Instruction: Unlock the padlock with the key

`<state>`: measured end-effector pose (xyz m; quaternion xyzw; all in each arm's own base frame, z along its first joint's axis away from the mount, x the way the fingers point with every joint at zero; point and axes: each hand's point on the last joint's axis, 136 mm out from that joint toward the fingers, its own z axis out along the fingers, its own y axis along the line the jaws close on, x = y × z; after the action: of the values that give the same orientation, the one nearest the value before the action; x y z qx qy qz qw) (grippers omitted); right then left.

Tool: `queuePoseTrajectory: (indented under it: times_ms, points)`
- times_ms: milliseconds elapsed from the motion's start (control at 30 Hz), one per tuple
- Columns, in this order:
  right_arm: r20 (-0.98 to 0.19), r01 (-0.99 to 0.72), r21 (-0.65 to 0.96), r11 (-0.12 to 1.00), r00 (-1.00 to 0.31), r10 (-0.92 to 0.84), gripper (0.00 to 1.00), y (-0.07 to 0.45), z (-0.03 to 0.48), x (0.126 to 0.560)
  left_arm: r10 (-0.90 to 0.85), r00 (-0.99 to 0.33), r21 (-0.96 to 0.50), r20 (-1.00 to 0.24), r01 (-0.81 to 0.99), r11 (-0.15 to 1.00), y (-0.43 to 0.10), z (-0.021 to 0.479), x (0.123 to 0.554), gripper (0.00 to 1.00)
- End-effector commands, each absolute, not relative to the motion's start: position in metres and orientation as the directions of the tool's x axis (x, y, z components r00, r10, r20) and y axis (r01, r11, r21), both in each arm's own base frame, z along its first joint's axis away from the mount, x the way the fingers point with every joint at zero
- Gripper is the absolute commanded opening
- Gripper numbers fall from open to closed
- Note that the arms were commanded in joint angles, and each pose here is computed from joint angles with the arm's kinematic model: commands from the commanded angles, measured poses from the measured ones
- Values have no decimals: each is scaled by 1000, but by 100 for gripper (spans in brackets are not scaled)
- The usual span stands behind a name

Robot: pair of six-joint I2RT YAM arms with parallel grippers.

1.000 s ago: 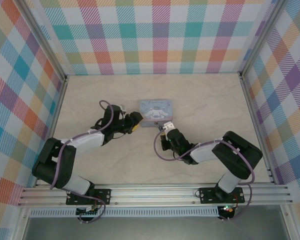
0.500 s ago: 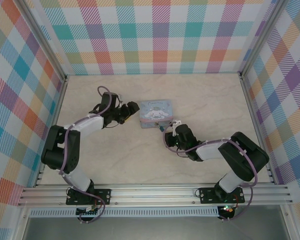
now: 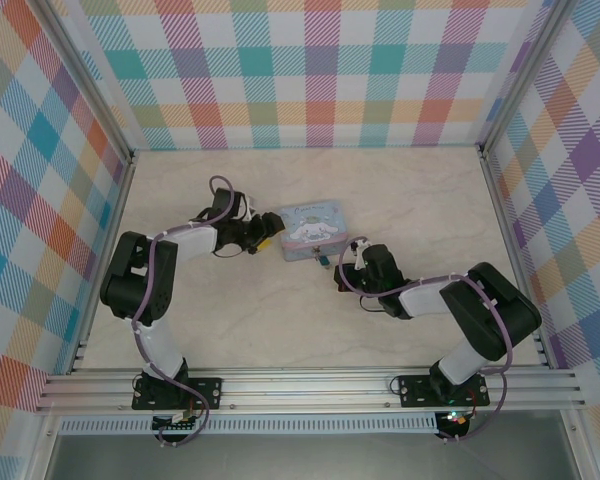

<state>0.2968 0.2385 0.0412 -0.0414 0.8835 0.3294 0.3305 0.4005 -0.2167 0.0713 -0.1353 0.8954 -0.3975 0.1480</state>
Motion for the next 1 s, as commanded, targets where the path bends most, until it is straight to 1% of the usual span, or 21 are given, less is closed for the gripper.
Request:
queuePoseTrajectory:
  times_ms: [0, 100, 200, 367, 467, 567, 667, 833, 967]
  points:
    - [-566, -270, 595, 757, -809, 157, 0, 238, 34, 291, -328, -936, -732, -131, -132, 668, -220, 53, 384, 66]
    - [-560, -270, 600, 753, -813, 156, 0, 238, 33, 290, -331, -936, -723, -119, -147, 675, -219, 45, 373, 65]
    - [-586, -301, 584, 754, -799, 134, 0, 237, 37, 290, -332, -936, -720, -114, -153, 677, -220, 40, 367, 64]
    - [-673, -415, 514, 751, -738, 53, 33, 236, 53, 290, -326, -939, -714, -109, -154, 683, -224, 37, 359, 64]
    - [-700, -486, 483, 728, -714, -12, 47, 241, 62, 290, -330, -938, -712, -108, -159, 684, -224, 35, 357, 63]
    - [-714, -518, 471, 714, -700, -37, 57, 245, 68, 297, -333, -937, -710, -102, -166, 685, -223, 31, 354, 62]
    - [-708, -526, 478, 704, -705, -47, 59, 248, 67, 305, -337, -936, -711, -101, -169, 683, -224, 30, 352, 62]
    - [-713, -552, 487, 677, -699, -57, 59, 257, 66, 316, -333, -938, -710, -99, -168, 684, -226, 29, 350, 61]
    - [-695, -559, 495, 665, -714, -82, 58, 263, 60, 319, -331, -939, -710, -98, -167, 684, -228, 28, 350, 61]
